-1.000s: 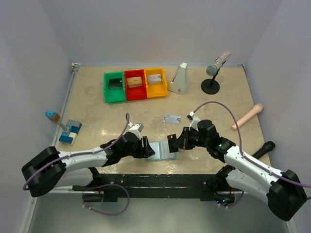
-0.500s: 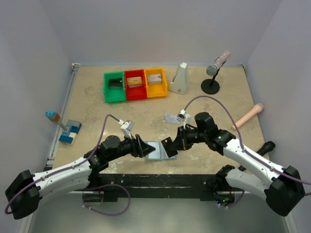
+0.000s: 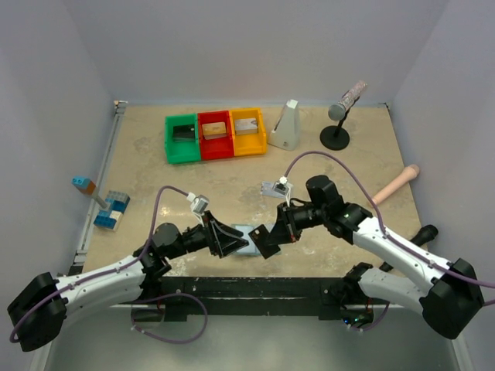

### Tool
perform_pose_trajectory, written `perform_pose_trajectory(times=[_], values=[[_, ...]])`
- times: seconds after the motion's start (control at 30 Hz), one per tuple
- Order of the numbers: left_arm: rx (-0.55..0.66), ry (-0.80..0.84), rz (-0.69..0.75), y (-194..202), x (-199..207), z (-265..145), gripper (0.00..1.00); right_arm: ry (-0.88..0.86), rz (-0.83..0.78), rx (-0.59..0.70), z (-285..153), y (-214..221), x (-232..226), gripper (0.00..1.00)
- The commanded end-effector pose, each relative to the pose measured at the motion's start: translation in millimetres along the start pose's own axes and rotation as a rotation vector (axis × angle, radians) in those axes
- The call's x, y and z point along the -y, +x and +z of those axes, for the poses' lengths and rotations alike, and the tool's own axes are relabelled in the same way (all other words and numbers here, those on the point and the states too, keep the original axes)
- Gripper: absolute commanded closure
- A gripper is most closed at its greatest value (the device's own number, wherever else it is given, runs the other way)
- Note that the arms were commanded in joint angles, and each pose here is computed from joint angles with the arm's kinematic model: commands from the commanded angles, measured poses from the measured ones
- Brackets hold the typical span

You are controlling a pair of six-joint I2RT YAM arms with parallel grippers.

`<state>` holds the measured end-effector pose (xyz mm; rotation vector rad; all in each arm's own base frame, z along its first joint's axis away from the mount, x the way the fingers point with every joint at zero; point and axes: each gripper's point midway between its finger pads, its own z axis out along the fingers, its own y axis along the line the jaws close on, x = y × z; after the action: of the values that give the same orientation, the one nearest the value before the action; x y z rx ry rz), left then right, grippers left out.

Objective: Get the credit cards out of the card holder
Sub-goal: Place the credit card at the center of the board.

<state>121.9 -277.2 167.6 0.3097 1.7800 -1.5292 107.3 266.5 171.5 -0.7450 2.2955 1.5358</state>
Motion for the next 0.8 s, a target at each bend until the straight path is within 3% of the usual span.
perform_pose_trajectory(times=[0.0, 0.3, 0.77], values=[[0.04, 0.108, 0.031, -11.8, 22.6, -0.1, 0.32, -0.079, -0.08, -0.019, 0.1, -6.5, -22.9, 1.0], [0.018, 0.113, 0.013, -8.1, 21.8, 3.1, 0.42, -0.099, -0.091, -0.052, 6.7, -4.1, -30.6, 1.0], [-0.001, 0.138, 0.002, -6.4, 26.5, 6.1, 0.66, -0.104, -0.079, -0.083, 10.1, -0.4, -30.8, 1.0]])
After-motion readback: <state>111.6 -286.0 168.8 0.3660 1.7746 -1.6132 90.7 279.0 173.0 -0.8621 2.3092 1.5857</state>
